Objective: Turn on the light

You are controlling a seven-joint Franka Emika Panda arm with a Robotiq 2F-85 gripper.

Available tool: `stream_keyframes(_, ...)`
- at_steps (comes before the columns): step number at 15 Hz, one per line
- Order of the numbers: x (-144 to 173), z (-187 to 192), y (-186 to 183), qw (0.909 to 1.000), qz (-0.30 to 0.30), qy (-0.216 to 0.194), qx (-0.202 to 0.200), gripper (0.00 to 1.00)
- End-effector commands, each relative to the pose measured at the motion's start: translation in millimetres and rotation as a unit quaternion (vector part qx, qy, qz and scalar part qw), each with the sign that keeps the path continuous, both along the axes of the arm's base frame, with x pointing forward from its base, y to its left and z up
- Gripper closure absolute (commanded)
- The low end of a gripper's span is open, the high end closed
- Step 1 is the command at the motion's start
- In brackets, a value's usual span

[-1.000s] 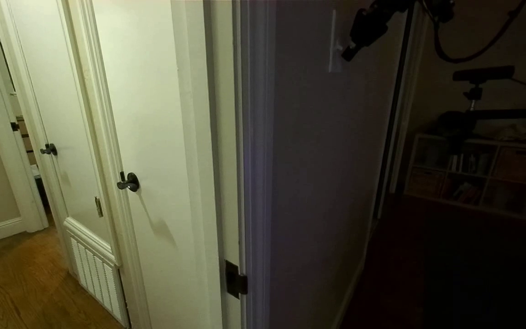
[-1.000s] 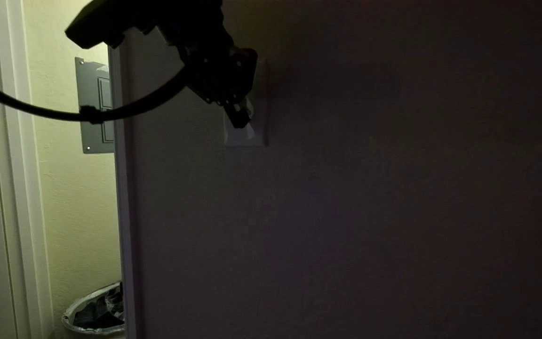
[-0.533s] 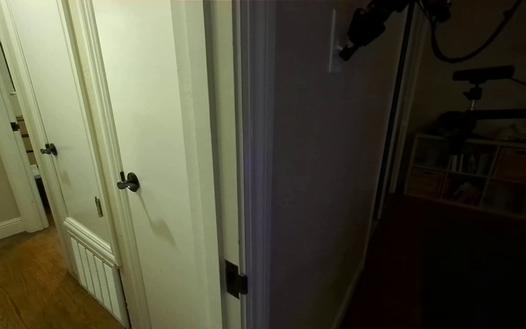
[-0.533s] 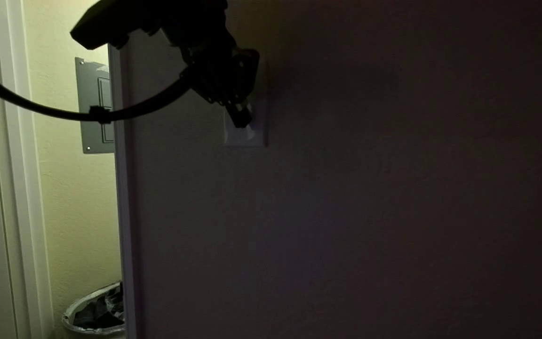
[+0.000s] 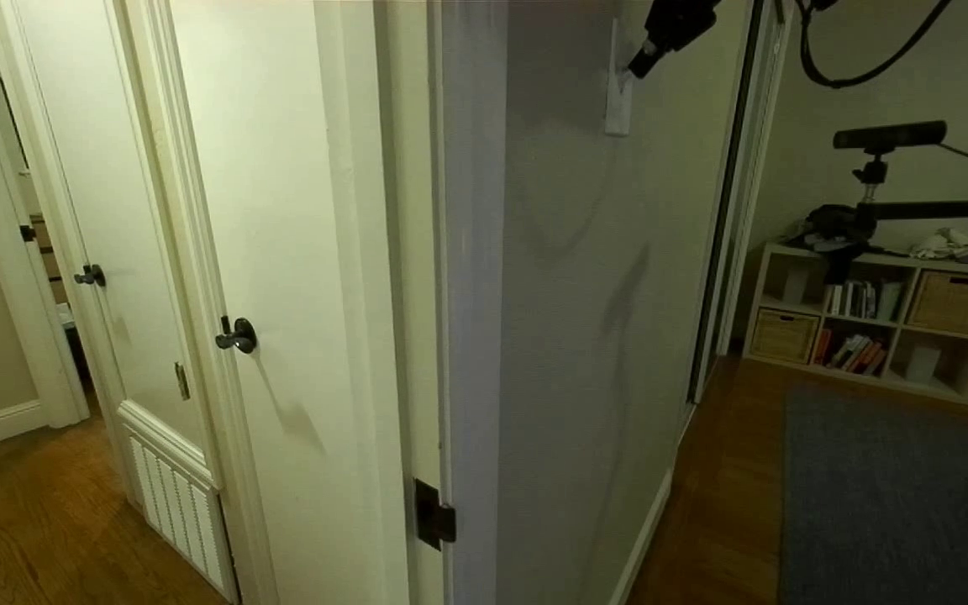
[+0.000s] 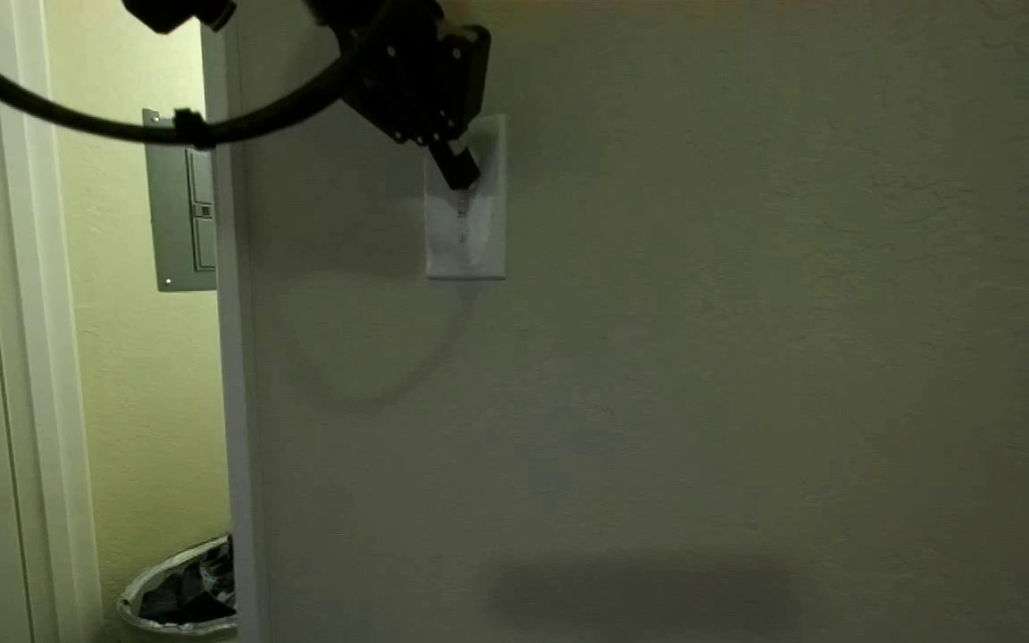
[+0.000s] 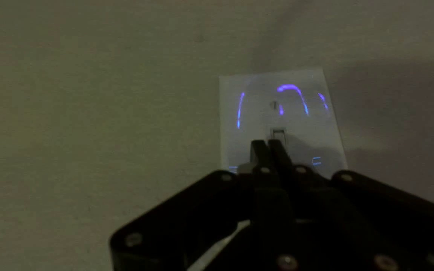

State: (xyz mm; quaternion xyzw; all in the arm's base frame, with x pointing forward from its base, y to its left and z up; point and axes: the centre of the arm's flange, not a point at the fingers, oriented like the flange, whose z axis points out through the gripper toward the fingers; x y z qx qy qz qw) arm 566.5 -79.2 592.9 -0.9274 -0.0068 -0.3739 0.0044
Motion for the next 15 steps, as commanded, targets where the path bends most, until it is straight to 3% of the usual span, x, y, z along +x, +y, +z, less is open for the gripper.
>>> stream_keyframes(1, -16, 20, 5, 0.9999, -0.008, 0.000, 0.011, 0.94)
stream_keyframes(7, -45, -26, 18, 0.9918, -0.013, 0.121, 0.039, 0.94)
stream_keyframes(15, -90, -80, 37, 0.9589, -0.006, 0.278, 0.056, 0.94)
